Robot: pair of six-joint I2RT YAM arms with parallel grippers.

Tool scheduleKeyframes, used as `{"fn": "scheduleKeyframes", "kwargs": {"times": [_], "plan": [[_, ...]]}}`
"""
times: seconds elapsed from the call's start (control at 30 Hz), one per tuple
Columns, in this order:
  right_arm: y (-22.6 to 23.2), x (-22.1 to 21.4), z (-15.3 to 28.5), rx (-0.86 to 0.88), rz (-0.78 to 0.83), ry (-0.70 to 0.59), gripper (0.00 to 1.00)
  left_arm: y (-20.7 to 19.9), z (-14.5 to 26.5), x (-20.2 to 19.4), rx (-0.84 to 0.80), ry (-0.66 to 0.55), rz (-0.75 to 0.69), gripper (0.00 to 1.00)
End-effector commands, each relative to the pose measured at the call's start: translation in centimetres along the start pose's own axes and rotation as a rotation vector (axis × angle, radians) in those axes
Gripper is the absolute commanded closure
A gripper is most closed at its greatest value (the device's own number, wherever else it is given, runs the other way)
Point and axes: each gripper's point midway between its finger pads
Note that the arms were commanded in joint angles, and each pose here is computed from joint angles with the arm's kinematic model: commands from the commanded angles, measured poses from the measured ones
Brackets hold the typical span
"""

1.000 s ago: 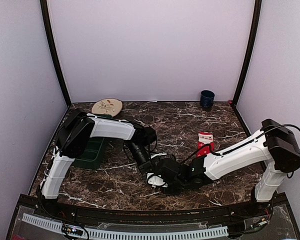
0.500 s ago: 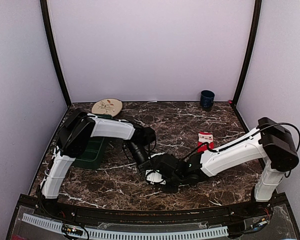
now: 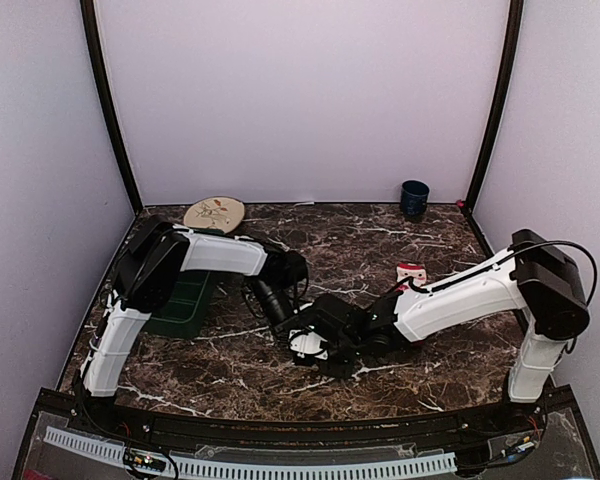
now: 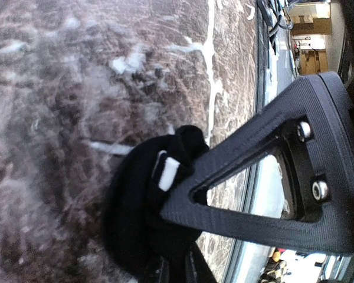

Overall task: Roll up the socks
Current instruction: Roll the sock at the center of the board.

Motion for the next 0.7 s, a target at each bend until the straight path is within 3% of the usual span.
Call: {"fn": "scheduleKeyframes", "kwargs": {"times": [0.0, 0.67], "plan": [[2.6, -3.9, -2.1, 0.137, -0.036, 0.137, 0.91, 3.1, 0.5, 0.0, 0.094, 0.001, 0.058, 0.83], [2.4, -4.9, -2.5, 0.235, -0.183, 0.191, 0.92, 5.4, 4.5, 1.3, 0.167, -0.170, 0.141, 0.72]]}}
Point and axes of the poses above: each gripper's point midway between its finger pads, its own z axis back along the fingers, its own y axis along the line the jaws close on, x = y × z, and after that the axes turned 6 degrees about z, right-handed
